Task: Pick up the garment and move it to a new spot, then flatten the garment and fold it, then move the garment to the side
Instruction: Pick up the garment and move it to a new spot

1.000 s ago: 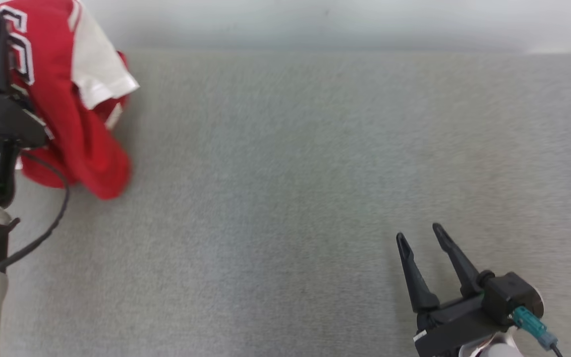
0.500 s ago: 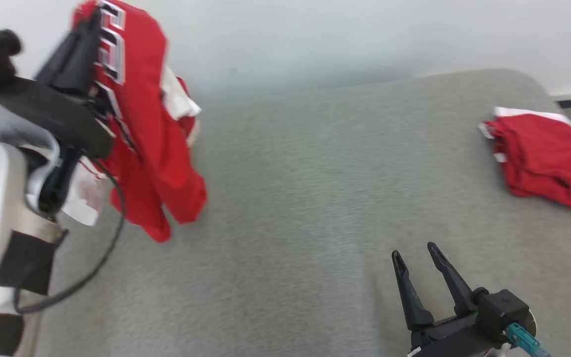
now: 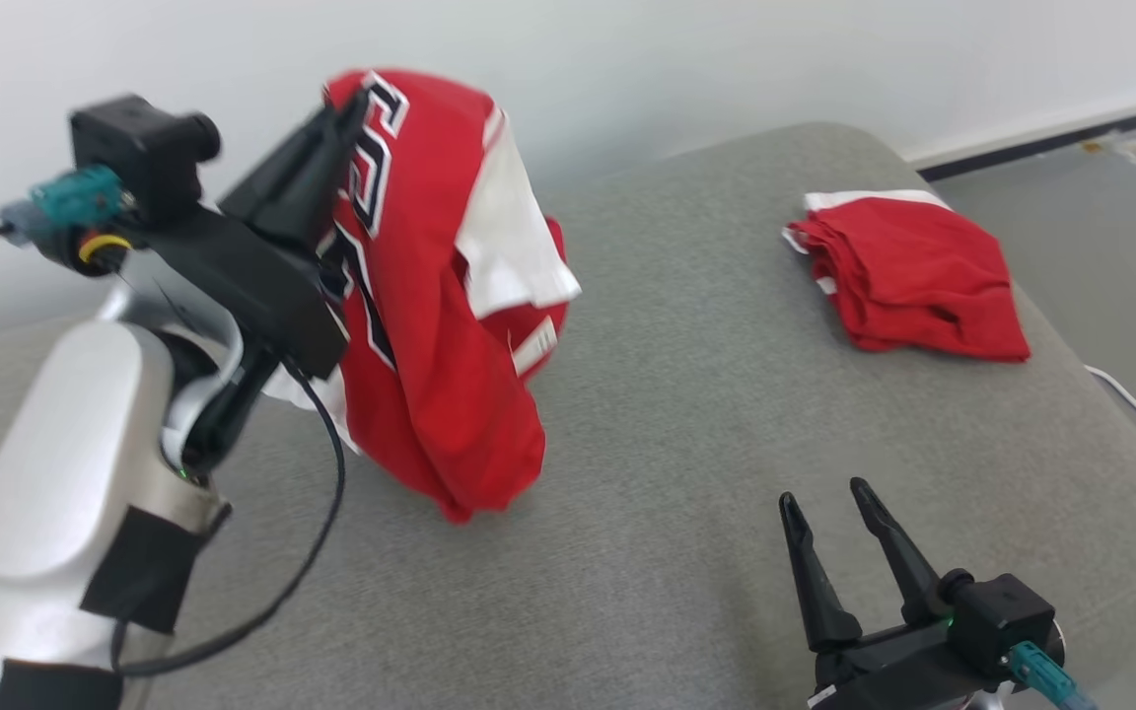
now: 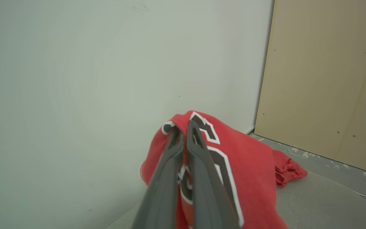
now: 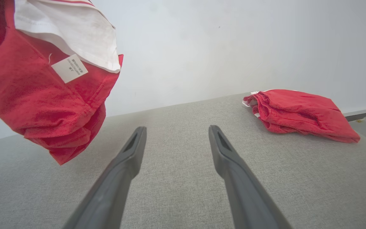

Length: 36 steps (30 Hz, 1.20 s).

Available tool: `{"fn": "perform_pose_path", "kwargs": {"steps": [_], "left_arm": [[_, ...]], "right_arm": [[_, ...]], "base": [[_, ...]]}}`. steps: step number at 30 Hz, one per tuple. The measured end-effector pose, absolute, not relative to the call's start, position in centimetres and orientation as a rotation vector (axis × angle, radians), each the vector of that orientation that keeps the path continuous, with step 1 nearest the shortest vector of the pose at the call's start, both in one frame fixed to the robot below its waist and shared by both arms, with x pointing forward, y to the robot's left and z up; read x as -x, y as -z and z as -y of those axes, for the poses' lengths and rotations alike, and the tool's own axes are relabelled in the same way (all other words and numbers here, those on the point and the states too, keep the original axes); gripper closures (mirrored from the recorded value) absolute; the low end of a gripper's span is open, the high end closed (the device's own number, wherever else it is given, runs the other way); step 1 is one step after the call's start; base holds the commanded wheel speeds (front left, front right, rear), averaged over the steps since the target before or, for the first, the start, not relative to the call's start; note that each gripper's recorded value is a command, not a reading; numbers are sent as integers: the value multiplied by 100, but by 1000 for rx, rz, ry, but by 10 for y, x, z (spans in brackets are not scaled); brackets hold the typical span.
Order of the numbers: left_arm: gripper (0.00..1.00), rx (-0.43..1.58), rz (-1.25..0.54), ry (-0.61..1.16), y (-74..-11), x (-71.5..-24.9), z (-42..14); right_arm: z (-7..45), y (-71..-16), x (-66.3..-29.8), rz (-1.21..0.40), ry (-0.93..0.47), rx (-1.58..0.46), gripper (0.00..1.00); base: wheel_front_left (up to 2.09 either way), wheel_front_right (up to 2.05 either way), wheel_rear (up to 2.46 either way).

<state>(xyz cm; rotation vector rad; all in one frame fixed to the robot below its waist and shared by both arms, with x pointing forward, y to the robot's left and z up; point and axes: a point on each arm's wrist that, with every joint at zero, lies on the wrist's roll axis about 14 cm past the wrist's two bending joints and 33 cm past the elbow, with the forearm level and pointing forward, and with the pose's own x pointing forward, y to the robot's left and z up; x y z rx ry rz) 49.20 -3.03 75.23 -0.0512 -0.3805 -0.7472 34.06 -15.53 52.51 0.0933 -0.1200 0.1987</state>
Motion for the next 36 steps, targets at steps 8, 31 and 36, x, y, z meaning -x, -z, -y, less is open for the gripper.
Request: {"fn": "perform_pose_path", "kwargs": {"steps": [8,31,36], "left_arm": [[100,86,145,809,-654,-497,50],[0,191,38,427,-543,-491,-54],[0,213,84,297,-546,-469,-92]], "right_arm": [[169,-517,-343,94,-148,-96,0],[134,-513,-360,82,-277,-99,0],[122,-520,-358,104,-313,-108,0]], "base": [[0,0,0],[0,0,0],[0,0,0]]}}
